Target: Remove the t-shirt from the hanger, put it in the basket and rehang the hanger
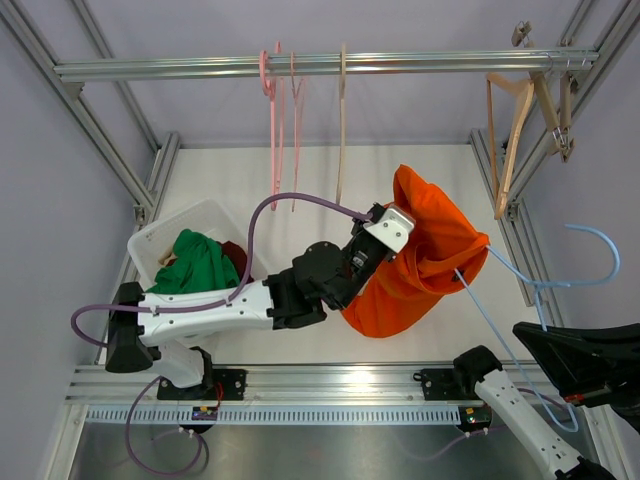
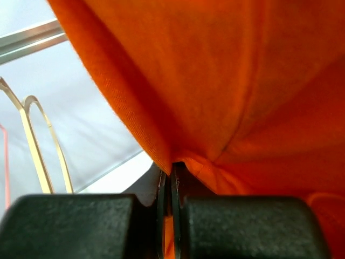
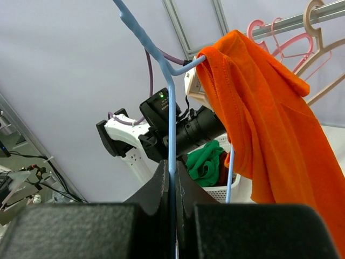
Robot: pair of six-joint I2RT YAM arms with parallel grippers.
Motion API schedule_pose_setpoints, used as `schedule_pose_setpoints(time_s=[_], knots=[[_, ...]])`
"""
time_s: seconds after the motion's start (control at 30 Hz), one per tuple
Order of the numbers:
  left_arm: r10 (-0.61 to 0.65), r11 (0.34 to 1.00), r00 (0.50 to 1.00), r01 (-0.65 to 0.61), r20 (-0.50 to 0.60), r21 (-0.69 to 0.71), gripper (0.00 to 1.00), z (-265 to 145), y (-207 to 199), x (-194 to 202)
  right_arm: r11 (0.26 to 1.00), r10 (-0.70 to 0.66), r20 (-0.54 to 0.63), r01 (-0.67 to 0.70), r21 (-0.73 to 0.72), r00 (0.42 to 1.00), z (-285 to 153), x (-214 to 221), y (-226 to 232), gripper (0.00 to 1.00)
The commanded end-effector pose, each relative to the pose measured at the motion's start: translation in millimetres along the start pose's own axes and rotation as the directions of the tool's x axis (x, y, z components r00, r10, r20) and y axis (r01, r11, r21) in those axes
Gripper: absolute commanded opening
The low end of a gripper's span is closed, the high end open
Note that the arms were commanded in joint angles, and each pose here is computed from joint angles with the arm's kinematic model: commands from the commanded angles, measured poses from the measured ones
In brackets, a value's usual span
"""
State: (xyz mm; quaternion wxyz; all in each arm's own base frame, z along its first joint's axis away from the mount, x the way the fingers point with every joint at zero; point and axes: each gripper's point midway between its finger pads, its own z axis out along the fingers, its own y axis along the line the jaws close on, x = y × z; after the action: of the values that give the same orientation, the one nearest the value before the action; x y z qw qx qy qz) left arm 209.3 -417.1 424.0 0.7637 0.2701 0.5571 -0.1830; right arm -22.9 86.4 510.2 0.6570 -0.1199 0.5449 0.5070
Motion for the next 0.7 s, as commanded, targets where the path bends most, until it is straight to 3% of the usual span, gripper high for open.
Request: schedule_pose_setpoints(time_s=[0.0,0.13,0.37,0.5,0.67], knots=[[-0.124,0.992,0.983,0.125,0.137,0.000,0.00,-2.0,16.9,-59.4,0.999,-0.044,0.048,0.045,-0.014,0.998,-11.3,-12.5,9.0,0.00],[-0.154,0.988,0.978,0.149,0.143,0.049,0.00,-11.8,15.9,-82.6,0.989,-0.024,0.002,0.023,0.148,1.000,-19.4,1.0,-21.1,0.00],[-0.176,0.978,0.972,0.155,0.154,0.143,0.00,-1.5,20.2,-135.6,0.974,0.027,-0.032,-0.020,0.224,0.999,-58.3,17.8,-21.4,0.00],[-0.251,0.961,0.941,0.213,0.229,0.178,0.00,-8.1,46.0,-205.6,0.944,0.027,-0.054,-0.007,0.330,0.998,-78.8,23.3,-34.2,0.00],[-0.313,0.936,0.913,0.251,0.261,0.246,0.00,-33.4,70.9,-254.7,0.889,0.005,-0.054,0.020,0.457,0.999,-89.9,25.3,-59.5,0.00]])
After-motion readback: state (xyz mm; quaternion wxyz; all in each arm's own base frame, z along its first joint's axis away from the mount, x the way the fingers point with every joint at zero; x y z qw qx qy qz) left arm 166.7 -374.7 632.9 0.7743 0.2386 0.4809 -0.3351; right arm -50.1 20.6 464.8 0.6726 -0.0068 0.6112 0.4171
